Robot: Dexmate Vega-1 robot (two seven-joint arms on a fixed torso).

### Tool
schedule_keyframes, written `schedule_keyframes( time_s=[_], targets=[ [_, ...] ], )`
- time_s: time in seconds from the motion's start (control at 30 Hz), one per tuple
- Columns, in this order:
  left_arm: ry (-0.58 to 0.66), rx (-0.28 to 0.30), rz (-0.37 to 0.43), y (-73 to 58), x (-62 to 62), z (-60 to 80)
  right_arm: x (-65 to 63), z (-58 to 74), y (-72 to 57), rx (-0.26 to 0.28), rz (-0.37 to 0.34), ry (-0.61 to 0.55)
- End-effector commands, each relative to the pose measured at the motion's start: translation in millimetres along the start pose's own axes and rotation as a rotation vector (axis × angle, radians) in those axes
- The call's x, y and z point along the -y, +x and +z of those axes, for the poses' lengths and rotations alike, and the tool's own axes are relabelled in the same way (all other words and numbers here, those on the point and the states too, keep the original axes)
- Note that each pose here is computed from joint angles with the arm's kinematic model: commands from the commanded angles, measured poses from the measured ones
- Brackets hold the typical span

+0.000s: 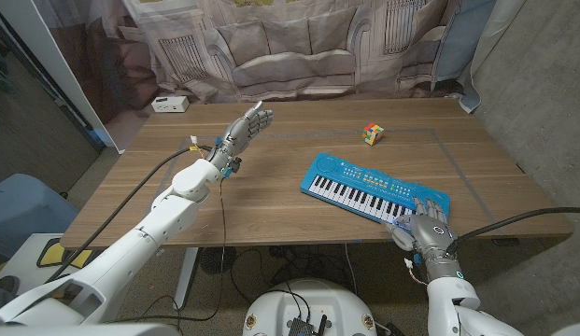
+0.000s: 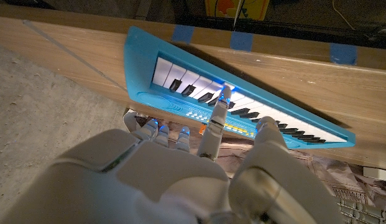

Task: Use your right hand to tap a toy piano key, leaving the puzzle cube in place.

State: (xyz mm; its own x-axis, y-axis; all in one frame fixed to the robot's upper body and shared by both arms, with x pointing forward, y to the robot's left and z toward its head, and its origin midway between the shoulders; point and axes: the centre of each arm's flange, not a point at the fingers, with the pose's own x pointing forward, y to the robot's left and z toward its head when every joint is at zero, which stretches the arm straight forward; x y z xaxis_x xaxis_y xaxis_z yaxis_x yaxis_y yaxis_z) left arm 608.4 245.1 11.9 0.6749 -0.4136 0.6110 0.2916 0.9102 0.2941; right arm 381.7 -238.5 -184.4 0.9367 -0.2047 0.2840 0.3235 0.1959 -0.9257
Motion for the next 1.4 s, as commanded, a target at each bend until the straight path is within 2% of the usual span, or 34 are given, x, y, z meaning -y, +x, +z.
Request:
schedule_keyframes(
  time_s=[0.03,0.57,1.4],
  targets=[
    [-0.004,0.005,-0.003,2.5,-0.4,-0.9,5.6,0.3,-0.6,0.0,-0.022,0.008],
    [-0.009,0.003,-0.002,2.7,0.6,-2.3,7.3,-4.4,-3.6,0.004,-0.04,0.026],
    [-0.013,-0.003,-0.005,4.1,-1.5,-5.4,11.9,-2.8,-3.1,-0.016,-0.054,0.022]
  ],
)
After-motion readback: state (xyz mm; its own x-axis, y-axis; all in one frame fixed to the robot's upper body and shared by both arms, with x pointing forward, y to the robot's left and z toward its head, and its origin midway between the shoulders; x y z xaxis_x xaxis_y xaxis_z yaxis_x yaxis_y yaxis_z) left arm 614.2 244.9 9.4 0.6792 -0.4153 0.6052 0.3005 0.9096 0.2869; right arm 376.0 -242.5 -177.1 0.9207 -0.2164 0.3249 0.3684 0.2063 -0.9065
